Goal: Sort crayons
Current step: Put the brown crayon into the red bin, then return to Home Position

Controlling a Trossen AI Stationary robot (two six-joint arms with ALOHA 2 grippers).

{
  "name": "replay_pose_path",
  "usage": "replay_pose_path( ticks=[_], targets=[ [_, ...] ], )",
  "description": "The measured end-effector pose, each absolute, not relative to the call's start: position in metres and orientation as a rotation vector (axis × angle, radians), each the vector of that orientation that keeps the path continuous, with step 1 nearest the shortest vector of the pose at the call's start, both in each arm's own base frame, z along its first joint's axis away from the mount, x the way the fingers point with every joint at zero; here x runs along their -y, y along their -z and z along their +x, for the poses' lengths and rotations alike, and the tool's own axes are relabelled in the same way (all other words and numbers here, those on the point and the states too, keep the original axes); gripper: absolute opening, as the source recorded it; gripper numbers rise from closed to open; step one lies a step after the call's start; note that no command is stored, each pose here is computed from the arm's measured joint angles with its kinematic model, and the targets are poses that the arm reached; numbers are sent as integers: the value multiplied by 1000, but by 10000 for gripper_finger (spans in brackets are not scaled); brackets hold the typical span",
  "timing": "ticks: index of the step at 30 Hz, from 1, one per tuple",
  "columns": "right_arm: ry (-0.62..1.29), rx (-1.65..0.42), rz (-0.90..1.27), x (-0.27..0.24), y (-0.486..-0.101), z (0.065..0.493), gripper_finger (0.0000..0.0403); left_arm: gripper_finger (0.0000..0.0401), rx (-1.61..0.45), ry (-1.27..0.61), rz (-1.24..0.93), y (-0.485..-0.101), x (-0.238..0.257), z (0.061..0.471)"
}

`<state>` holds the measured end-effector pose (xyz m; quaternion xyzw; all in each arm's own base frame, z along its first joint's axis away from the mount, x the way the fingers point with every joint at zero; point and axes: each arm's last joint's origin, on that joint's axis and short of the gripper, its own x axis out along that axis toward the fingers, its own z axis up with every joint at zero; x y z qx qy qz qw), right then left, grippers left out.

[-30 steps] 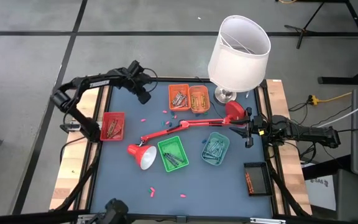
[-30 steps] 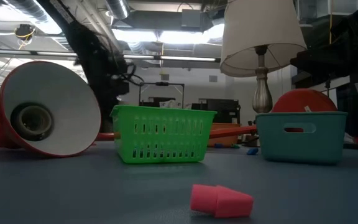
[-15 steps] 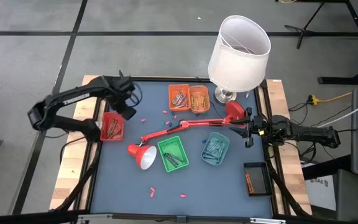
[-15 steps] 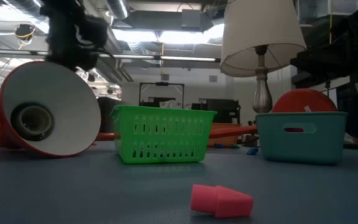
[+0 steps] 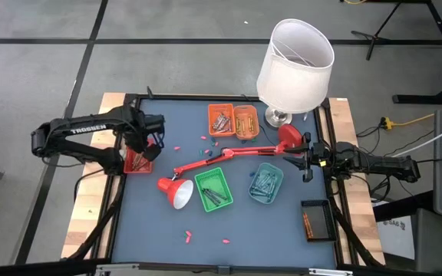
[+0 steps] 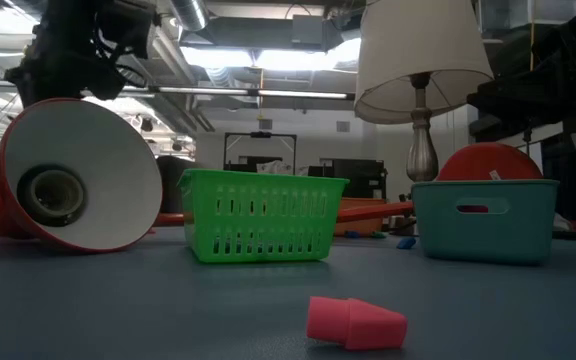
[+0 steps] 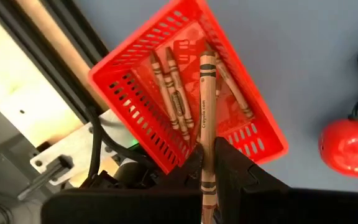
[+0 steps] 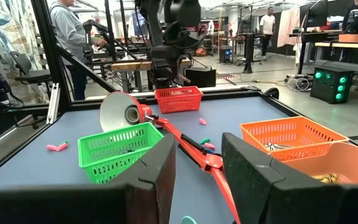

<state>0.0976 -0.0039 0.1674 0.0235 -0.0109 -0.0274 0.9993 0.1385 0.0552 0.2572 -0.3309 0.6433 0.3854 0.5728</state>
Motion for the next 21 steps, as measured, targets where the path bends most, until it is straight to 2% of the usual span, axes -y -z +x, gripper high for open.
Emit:
replay_pose_path(
  ticks=[5, 14, 18, 21],
  targets=[
    [55, 21, 47, 4, -167, 98, 129, 14, -1522, -863, -719, -257, -46, 142],
    [55, 21, 47, 4, -167, 98, 129, 69, -1517, -921, -670, -252, -35, 143],
    [55, 22, 47, 4, -167, 98, 129, 73, -1542, -909, -626, -242, -29, 142],
    [55, 22, 47, 4, -167, 98, 129, 59, -1518, -848, -573, -231, -26, 146]
  ],
)
